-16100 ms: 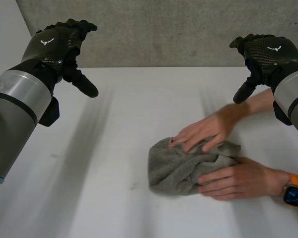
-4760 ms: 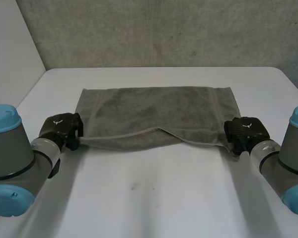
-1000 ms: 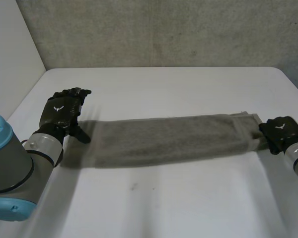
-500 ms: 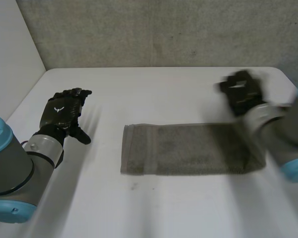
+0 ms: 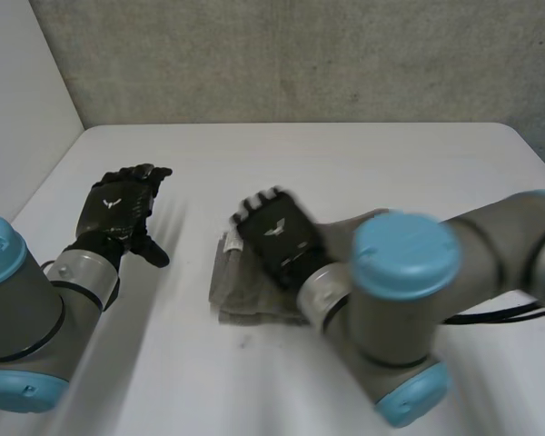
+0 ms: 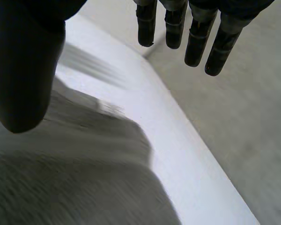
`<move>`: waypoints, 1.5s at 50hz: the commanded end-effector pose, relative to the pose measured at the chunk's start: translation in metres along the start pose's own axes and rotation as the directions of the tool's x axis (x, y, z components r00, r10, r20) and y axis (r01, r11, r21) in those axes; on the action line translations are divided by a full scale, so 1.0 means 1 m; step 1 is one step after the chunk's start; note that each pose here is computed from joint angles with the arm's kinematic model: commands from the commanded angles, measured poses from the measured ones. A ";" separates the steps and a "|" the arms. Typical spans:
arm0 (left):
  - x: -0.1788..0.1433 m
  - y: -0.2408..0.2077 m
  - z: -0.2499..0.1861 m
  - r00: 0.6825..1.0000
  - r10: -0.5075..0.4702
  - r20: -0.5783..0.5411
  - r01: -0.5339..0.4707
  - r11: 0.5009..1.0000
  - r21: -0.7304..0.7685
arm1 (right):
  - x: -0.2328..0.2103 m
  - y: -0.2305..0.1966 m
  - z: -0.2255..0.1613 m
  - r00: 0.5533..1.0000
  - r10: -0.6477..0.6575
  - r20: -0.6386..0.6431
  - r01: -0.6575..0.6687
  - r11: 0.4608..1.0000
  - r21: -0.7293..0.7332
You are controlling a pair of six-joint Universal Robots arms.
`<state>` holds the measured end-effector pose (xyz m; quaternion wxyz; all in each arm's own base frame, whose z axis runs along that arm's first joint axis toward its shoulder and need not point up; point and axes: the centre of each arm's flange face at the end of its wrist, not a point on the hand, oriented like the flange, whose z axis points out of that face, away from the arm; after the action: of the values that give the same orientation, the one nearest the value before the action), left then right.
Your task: Fold the towel.
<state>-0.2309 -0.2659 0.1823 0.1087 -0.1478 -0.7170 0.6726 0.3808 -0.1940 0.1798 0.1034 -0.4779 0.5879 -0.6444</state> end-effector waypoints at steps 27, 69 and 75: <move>0.011 0.007 -0.006 1.000 0.006 -0.030 -0.007 1.000 -0.022 | 0.100 0.133 -0.068 0.936 0.214 -0.281 -0.286 0.925 -0.249; 0.027 -0.082 -0.007 0.992 -0.088 -0.092 0.099 0.988 0.117 | 0.033 -0.025 -0.009 0.966 0.250 -0.059 -0.251 0.968 -0.021; 0.064 -0.063 0.001 0.970 -0.160 -0.183 0.161 0.987 -0.009 | 0.079 0.001 -0.021 0.883 0.429 -0.194 -0.447 0.892 -0.063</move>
<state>-0.2606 -0.2545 0.2601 0.1827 -0.1360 -0.6792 0.6977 0.3603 -0.2101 0.2192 0.1626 -0.3660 0.6682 -0.6270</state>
